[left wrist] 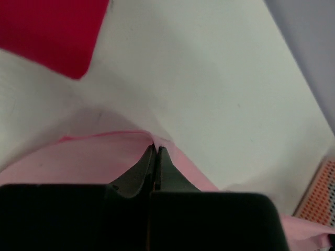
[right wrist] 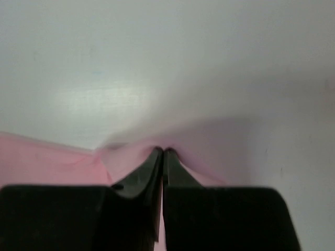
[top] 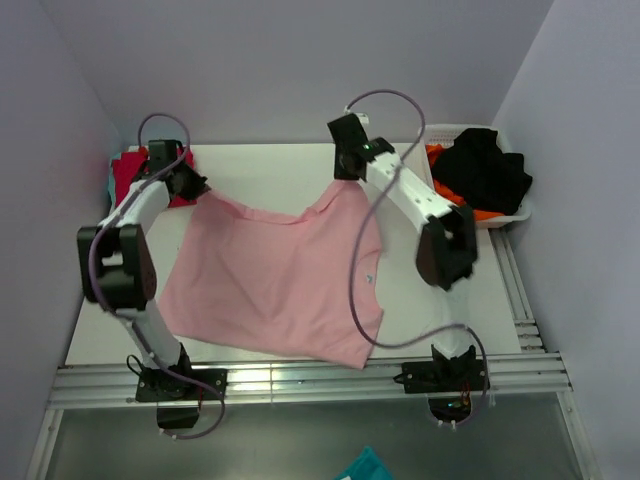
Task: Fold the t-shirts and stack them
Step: Flatten out the tshirt
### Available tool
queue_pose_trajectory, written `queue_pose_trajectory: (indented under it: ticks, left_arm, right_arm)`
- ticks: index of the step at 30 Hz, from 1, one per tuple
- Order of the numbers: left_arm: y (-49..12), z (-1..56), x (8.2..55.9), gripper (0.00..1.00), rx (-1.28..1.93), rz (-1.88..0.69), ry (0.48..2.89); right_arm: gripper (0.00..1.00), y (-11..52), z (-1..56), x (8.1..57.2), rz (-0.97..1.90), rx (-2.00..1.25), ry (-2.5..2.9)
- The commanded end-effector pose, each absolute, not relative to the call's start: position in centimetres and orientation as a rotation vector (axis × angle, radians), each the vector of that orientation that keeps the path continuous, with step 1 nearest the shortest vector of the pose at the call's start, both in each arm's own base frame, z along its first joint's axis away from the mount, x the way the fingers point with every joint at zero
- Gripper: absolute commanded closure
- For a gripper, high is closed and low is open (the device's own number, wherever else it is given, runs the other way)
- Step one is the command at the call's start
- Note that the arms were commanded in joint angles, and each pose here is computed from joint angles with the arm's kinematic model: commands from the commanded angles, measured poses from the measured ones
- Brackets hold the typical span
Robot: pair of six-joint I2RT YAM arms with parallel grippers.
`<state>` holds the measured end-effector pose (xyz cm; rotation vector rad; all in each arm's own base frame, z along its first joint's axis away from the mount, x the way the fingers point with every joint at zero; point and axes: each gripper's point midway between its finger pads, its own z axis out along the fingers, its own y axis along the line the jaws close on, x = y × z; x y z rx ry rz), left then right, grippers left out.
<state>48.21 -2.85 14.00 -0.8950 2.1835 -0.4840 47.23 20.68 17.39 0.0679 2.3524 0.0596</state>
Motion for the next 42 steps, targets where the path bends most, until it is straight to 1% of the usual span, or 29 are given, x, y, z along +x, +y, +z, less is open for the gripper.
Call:
queue_pose_trajectory:
  ticks: [1, 2, 3, 4, 5, 7, 8, 11, 15, 16, 18, 20, 21, 22, 24, 25, 27, 28, 30, 31, 32, 33, 34, 35, 36, 37, 39, 40, 42]
  left_arm:
    - [-2.0, 17.5, 55.9, 1.00, -0.822, -0.503, 2.059]
    - [-1.8, 17.2, 56.8, 0.98, -0.829, -0.489, 2.080]
    - [-1.5, 15.8, 56.7, 0.53, -0.878, -0.458, 2.148]
    - [-1.0, 16.3, 58.6, 0.30, -0.891, -0.452, 2.139]
    - [-0.6, 16.4, 59.1, 0.04, -0.914, -0.445, 2.141]
    - [-0.3, 18.6, 59.9, 0.01, -0.900, -0.464, 2.096]
    - [-0.3, 19.5, 59.9, 0.01, -0.896, -0.469, 2.073]
    - [-0.4, 23.3, 58.9, 0.01, -0.858, -0.499, 1.993]
    - [-0.3, 25.7, 55.4, 0.01, -0.846, -0.469, 1.996]
    - [-0.3, 25.6, 54.4, 0.00, -0.850, -0.462, 2.005]
    - [-0.4, 25.3, 51.5, 0.00, -0.855, -0.435, 2.007]
    - [-1.1, 24.8, 49.7, 0.01, -0.850, -0.440, 2.010]
    - [-1.5, 23.3, 47.8, 0.01, -0.861, -0.441, 2.043]
    - [-1.9, 22.7, 46.9, 0.03, -0.869, -0.459, 2.059]
    - [-2.9, 20.5, 44.8, 0.07, -0.867, -0.466, 2.109]
    - [-3.3, 19.8, 44.2, 0.08, -0.861, -0.465, 2.128]
    - [-5.1, 17.7, 43.0, 0.12, -0.825, -0.488, 2.182]
    - [-5.7, 17.0, 42.8, 0.14, -0.815, -0.500, 2.200]
    - [-6.9, 14.8, 42.8, 0.18, -0.793, -0.531, 2.262]
    - [-7.2, 14.0, 42.9, 0.21, -0.782, -0.531, 2.287]
    - [-7.7, 13.4, 43.1, 0.23, -0.767, -0.537, 2.314]
    - [-8.1, 12.3, 44.0, 0.26, -0.761, -0.536, 2.341]
    - [-8.5, 11.8, 44.4, 0.28, -0.738, -0.544, 2.362]
    - [-8.7, 11.4, 44.8, 0.31, -0.731, -0.546, 2.376]
    - [-8.8, 10.4, 46.0, 0.31, -0.727, -0.545, 2.395]
    - [-9.0, 9.8, 46.4, 0.31, -0.717, -0.546, 2.422]
    - [-9.0, 8.0, 48.4, 0.32, -0.709, -0.522, 2.462]
    - [-9.0, 7.3, 48.9, 0.32, -0.711, -0.513, 2.480]
    - [-9.1, 5.6, 50.6, 0.33, -0.712, -0.503, 2.511]
  right_arm:
    - [0.96, 20.2, 21.7, 55.9, 0.080, 0.206, 2.189]
    - [0.37, 19.9, 16.7, 58.1, 0.022, 0.231, 2.257]
    - [0.00, 19.9, 17.3, 58.9, 0.049, 0.249, 2.239]
    - [0.00, 19.8, 16.5, 59.7, 0.081, 0.276, 2.227]
    - [0.00, 19.0, 18.4, 59.9, 0.125, 0.344, 2.181]
    - [0.00, 16.9, 18.0, 60.1, 0.140, 0.405, 2.148]
    - [0.00, 16.2, 20.9, 59.6, 0.155, 0.415, 2.098]
    - [0.00, 14.8, 23.4, 58.1, 0.107, 0.405, 2.078]
    - [0.00, 12.8, 25.3, 53.2, 0.027, 0.441, 2.156]
    - [0.00, 12.5, 25.8, 50.8, 0.033, 0.448, 2.165]
    - [0.00, 13.4, 26.5, 48.7, 0.124, 0.418, 2.144]
    - [0.02, 15.1, 25.0, 43.9, 0.285, 0.368, 2.207]
    - [0.05, 15.6, 22.3, 42.0, 0.323, 0.362, 2.266]
    - [0.15, 15.9, 23.1, 40.5, 0.389, 0.380, 2.251]
    - [0.27, 16.9, 19.9, 37.9, 0.457, 0.365, 2.320]
    - [0.38, 17.4, 19.9, 37.0, 0.492, 0.348, 2.318]
    - [0.52, 19.3, 18.1, 35.5, 0.544, 0.287, 2.370]
    - [0.65, 19.8, 16.8, 35.4, 0.537, 0.265, 2.408]
    - [0.74, 21.6, 16.0, 35.3, 0.560, 0.205, 2.441]
    - [0.86, 22.0, 14.0, 35.7, 0.537, 0.204, 2.491]
    - [0.94, 22.5, 13.4, 36.0, 0.537, 0.197, 2.509]
    - [0.97, 23.2, 13.8, 37.0, 0.552, 0.182, 2.506]
    - [1.00, 23.5, 11.6, 37.7, 0.514, 0.183, 2.562]
    - [1.00, 23.7, 11.1, 38.4, 0.498, 0.180, 2.575]
    - [1.00, 24.3, 11.8, 39.6, 0.500, 0.161, 2.565]
    - [1.00, 24.5, 9.6, 40.3, 0.460, 0.167, 2.610]
    - [1.00, 25.1, 9.7, 42.2, 0.449, 0.173, 2.612]
    - [1.00, 24.7, 7.3, 42.8, 0.409, 0.193, 2.659]
    - [1.00, 24.3, 5.6, 44.5, 0.359, 0.235, 2.691]
